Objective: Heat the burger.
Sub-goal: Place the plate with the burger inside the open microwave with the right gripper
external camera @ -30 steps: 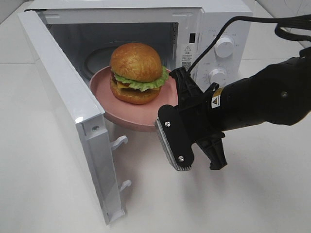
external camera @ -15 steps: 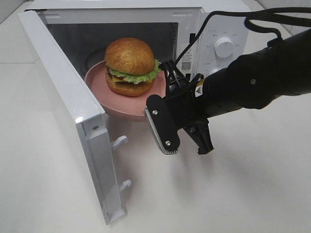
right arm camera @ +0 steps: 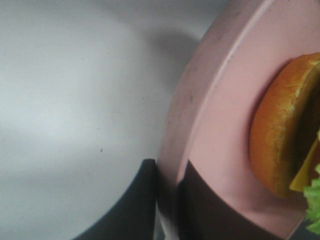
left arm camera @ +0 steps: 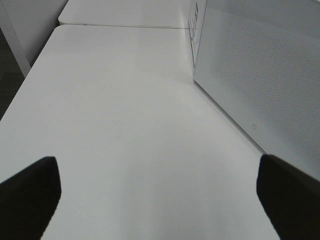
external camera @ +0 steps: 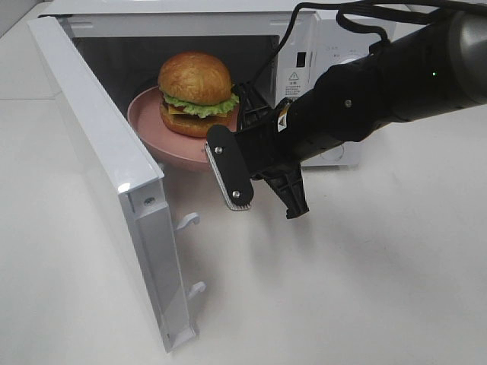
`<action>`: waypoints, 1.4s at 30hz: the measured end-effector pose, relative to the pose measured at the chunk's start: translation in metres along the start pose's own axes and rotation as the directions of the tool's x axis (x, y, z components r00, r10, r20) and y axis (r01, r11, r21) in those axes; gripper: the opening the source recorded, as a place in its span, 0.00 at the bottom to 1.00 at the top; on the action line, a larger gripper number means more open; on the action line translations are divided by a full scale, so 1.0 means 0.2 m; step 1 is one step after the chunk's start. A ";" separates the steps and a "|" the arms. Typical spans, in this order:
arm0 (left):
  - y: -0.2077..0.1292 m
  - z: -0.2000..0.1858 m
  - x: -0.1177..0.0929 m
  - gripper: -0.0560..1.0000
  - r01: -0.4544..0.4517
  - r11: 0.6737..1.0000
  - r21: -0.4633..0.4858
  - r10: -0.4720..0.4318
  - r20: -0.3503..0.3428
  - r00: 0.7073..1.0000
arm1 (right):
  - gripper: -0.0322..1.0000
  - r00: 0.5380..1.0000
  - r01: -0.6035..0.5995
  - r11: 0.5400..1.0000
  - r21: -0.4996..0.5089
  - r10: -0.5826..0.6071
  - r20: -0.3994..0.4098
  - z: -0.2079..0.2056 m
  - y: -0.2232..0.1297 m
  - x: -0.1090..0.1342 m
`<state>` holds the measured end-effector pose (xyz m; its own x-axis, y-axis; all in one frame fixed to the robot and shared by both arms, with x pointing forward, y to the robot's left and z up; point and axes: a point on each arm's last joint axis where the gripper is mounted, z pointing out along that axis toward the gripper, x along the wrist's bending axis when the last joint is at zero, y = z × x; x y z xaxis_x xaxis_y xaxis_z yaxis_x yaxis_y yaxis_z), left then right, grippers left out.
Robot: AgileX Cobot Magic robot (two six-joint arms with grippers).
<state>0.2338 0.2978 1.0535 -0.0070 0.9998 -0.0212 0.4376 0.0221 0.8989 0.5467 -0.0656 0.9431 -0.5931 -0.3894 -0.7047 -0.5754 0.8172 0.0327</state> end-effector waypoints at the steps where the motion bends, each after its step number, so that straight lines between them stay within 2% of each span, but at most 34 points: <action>1: 0.00 0.00 0.00 0.99 0.000 1.000 0.000 0.000 0.000 1.000 | 0.11 1.000 0.000 1.000 0.000 0.000 0.000 0.00 0.00 0.00; 7: 0.00 0.00 0.00 0.99 0.000 1.000 0.000 0.000 0.000 1.000 | 0.11 1.000 0.001 1.000 0.001 -0.001 0.022 0.04 0.00 -0.07; 21: 0.00 0.00 0.00 0.99 0.000 1.000 0.000 0.000 0.000 1.000 | 0.11 0.998 -0.063 0.998 0.030 0.064 -0.008 0.16 -0.01 -0.19; 34: 0.00 0.00 0.00 0.99 0.000 1.000 0.000 0.000 0.000 1.000 | 0.11 0.989 -0.132 0.987 0.096 0.137 -0.046 0.25 -0.03 -0.23; 42: 0.00 0.00 0.00 0.99 0.000 1.000 0.000 0.000 0.000 1.000 | 0.11 0.991 -0.127 0.986 0.108 0.129 -0.019 0.29 -0.04 -0.28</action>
<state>0.2338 0.2978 1.0535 -0.0070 0.9998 -0.0212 0.4376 0.0221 0.8989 0.6172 -0.0257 0.9419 -0.6734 -0.2886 -0.6806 -0.4316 0.9009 0.0451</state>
